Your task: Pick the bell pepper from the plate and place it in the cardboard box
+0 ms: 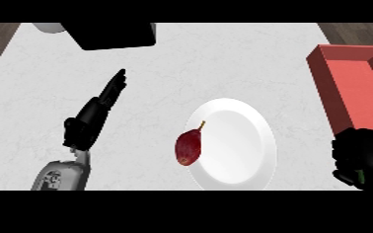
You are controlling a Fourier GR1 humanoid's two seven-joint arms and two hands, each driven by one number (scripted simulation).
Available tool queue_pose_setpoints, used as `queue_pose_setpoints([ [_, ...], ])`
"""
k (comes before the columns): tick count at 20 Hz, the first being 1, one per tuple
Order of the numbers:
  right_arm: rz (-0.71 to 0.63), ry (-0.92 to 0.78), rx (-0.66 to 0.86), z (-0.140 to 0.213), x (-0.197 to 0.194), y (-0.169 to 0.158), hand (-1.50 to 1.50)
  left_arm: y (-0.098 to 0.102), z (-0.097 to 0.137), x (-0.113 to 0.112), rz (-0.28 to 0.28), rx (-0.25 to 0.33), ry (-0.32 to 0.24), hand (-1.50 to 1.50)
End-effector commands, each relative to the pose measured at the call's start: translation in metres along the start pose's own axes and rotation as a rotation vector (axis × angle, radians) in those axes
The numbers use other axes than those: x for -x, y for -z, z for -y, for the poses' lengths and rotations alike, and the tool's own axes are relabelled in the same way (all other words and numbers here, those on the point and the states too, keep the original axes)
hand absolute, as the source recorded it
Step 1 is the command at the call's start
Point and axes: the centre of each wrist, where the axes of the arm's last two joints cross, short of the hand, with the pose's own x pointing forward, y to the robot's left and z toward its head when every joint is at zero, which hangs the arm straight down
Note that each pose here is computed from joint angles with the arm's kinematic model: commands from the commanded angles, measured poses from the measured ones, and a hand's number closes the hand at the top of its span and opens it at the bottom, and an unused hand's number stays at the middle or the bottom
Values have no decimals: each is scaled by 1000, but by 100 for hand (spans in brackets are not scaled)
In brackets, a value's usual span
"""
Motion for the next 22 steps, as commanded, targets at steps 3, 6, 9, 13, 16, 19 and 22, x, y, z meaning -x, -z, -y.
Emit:
queue_pose_setpoints([
  [3, 194, 6, 110, 38, 9, -52, 150, -3, 0, 2, -1, 5, 3, 0],
  [6, 204, 68, 162, 51, 8, -64, 150, -2, -5, -1, 8, -5, 4, 0],
  [9, 186, 116, 241, 59, 6, -74, 150, -6, -4, 4, -9, -3, -16, 0],
  [13, 130, 207, 302, 73, 6, -98, 150, -3, -3, 0, 14, 2, 3, 0],
  [16, 110, 214, 356, 96, 9, -111, 150, -4, 5, 3, 3, 15, -6, 0],
  [19, 78, 212, 418, 116, 10, -125, 150, -5, -1, -3, 12, 13, 16, 0],
  [22, 64, 240, 452, 129, 10, -137, 150, -2, 4, -1, 12, 32, 0, 0],
])
